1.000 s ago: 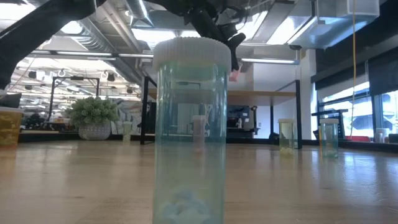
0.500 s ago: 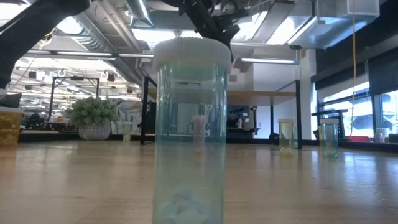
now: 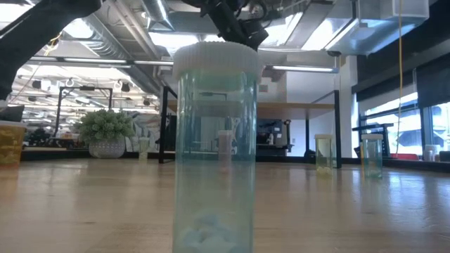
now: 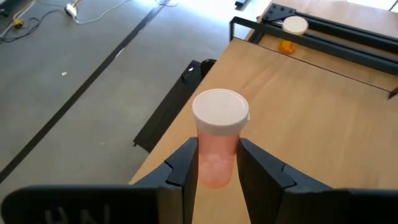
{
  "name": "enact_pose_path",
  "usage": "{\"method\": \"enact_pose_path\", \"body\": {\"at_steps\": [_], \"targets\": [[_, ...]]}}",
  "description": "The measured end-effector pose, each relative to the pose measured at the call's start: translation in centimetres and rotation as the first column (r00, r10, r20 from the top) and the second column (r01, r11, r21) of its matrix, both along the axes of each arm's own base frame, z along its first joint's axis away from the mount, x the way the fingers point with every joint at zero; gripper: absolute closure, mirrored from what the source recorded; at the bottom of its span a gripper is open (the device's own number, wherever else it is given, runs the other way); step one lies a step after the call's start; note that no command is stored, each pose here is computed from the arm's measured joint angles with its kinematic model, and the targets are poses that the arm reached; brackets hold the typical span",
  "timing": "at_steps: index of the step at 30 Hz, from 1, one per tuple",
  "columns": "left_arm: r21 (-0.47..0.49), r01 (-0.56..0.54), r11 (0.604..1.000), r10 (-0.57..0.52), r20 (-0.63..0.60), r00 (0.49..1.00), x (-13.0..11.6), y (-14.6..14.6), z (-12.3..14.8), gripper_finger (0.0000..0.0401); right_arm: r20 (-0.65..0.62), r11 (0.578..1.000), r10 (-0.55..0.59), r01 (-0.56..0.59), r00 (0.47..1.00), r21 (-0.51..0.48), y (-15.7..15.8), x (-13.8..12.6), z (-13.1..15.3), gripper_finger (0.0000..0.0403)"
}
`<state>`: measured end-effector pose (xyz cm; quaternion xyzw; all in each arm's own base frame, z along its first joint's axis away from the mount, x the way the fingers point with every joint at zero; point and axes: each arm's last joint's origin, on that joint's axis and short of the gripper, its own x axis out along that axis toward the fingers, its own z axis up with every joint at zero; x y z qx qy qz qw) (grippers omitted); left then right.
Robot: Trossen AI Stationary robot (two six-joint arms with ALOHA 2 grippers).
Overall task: Pick and place medicine bottles onto shelf by color
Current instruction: Put the top right pink pill bottle on the shelf
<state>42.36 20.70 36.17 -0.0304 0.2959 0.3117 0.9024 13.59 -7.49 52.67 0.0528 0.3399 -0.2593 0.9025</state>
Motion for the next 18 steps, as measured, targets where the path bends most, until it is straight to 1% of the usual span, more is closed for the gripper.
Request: {"method": "enact_pose_path", "body": {"at_steps": [7, 9, 11, 14, 18], "targets": [[0.009, -0.014, 1.0, 0.014, 0.01, 1.0, -0.1, 0.3, 0.1, 0.0305, 0.0, 1.0, 0.0, 0.0, 1.0, 0.0, 0.0, 0.0, 0.0, 0.0235], [0.02, -0.032, 0.999, 0.032, 0.001, 0.999, -0.1, 0.4, 0.0, 0.0305, 0.0, 1.0, -0.001, 0.001, 1.0, -0.001, 0.0, 0.0, 0.0, 0.0235], [0.027, -0.049, 0.998, 0.049, -0.021, 0.999, 0.0, 0.4, -0.7, 0.0305, 0.0, 1.0, -0.001, 0.001, 1.0, 0.0, 0.0, 0.0, 0.0, 0.0235], [0.007, -0.069, 0.998, 0.069, -0.065, 0.995, 0.0, 0.7, -2.1, 0.0305, 0.0, 1.0, -0.001, 0.001, 1.0, 0.0, 0.0, 0.0, 0.0, 0.0235], [0.004, -0.074, 0.997, 0.074, -0.068, 0.995, -0.1, 0.7, -2.2, 0.0305, 0.0, 1.0, -0.001, 0.001, 1.0, -0.001, 0.0, 0.0, 0.0, 0.0235]]}}
